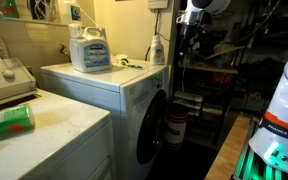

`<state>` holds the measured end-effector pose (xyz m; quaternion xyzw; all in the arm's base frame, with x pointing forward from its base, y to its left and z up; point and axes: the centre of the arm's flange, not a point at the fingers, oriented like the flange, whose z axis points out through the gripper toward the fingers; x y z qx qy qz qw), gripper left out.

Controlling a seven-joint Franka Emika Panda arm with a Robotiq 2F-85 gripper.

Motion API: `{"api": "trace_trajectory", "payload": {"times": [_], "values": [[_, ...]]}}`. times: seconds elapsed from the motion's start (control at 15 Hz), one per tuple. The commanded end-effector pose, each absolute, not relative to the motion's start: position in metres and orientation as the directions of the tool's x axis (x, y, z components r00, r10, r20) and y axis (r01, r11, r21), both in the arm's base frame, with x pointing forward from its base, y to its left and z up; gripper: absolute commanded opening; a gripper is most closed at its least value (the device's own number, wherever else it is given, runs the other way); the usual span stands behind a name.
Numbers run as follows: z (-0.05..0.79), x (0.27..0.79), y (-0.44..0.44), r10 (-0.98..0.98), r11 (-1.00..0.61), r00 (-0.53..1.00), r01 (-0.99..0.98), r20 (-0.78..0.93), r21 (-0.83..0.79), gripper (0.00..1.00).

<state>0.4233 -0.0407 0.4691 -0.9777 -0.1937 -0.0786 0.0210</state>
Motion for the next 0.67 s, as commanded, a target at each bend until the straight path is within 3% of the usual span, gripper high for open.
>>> {"api": "trace_trajectory", "payload": {"times": [0.0,0.27,0.33,0.6], "values": [[0.491,0.338,-0.06,0.291,-0.953,0.939,0.301,0.182,-0.028,1.0],[0.497,0.286,-0.084,0.142,-0.983,0.954,0.167,0.265,-0.074,1.0],[0.497,0.331,-0.077,0.21,-0.971,0.955,0.229,0.208,-0.07,1.0],[0.502,0.302,-0.083,0.165,-0.978,0.95,0.193,0.264,-0.084,1.0]]}}
